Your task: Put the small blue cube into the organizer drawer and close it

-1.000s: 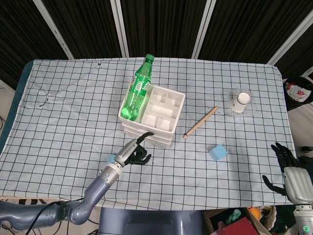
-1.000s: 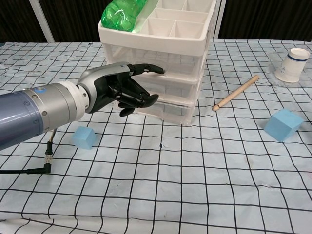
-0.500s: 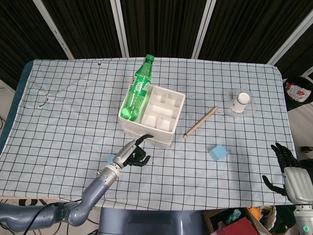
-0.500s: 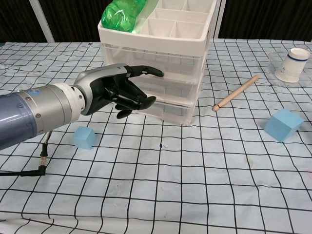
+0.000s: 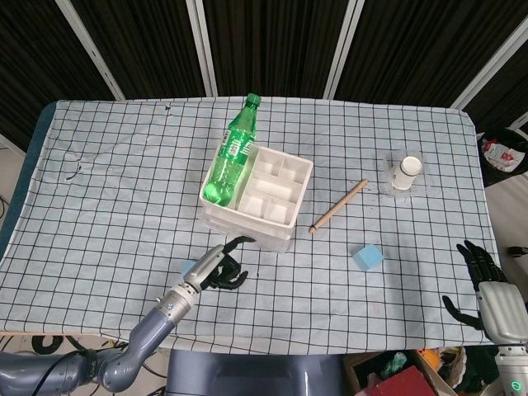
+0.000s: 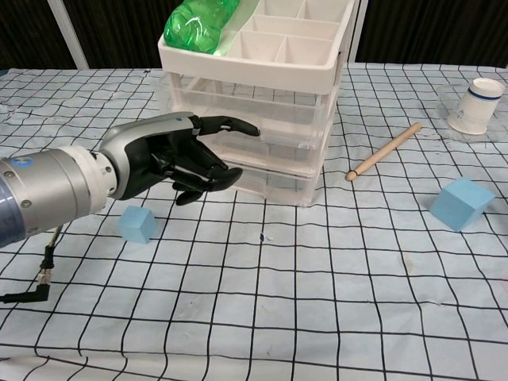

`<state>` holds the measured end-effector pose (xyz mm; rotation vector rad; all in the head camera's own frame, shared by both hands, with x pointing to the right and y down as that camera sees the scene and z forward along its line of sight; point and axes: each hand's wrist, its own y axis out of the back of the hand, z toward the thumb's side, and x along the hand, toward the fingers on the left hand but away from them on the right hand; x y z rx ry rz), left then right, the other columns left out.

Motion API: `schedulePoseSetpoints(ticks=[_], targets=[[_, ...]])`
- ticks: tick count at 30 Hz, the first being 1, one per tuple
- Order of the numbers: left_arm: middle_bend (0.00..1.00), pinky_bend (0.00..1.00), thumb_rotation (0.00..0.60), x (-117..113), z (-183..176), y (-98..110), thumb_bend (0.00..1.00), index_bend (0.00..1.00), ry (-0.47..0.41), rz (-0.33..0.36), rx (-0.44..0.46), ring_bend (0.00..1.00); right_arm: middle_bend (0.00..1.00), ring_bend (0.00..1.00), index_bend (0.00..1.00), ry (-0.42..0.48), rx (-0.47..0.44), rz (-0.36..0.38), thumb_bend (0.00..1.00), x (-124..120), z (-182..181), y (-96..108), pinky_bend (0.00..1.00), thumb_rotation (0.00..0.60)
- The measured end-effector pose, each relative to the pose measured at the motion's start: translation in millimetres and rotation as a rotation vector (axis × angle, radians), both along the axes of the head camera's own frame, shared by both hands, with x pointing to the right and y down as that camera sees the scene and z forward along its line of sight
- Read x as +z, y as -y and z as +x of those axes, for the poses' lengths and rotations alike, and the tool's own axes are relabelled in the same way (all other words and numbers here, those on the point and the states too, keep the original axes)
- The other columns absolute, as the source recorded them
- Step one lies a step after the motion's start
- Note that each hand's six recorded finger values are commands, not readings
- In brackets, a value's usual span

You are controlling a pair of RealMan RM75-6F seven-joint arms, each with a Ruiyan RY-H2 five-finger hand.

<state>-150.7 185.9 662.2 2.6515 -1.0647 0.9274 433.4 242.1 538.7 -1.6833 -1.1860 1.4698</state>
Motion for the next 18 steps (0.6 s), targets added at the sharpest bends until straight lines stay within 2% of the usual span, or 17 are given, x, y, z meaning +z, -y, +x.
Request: schedulePoseSetpoints(ticks=[7,11,14,18], targets=[[0.94,0.82,0.600,-0.6,-16.1,-7.8,0.46,0.11,0.023,0.004,0.015,0.91,0.00,0.00,0.00,0.000,-0.001,0.001,0.26,-0.3,-0.3,-0.2,0.18,0.600],[0.94,0.82,0.600,-3.6,-22.2,-10.4,0.46,0.11,0.042,0.035,0.045,0.91,0.00,0.00,0.00,-0.001,-0.001,0.001,0.26,-0.3,-0.4,-0.2,0.18,0.600],[0.94,0.83,0.600,-7.7,-27.9,-11.5,0.46,0.11,0.072,0.092,0.085,0.91,0.00,0.00,0.00,0.000,0.000,0.002,0.26,-0.4,-0.4,-0.2,0.18,0.600],[0.95,0.84,0.600,-14.0,-37.6,-9.0,0.46,0.11,0.147,0.206,0.148,0.91,0.00,0.00,0.00,-0.001,0.000,0.000,0.26,-0.1,-0.3,-0.5,0.18,0.600]])
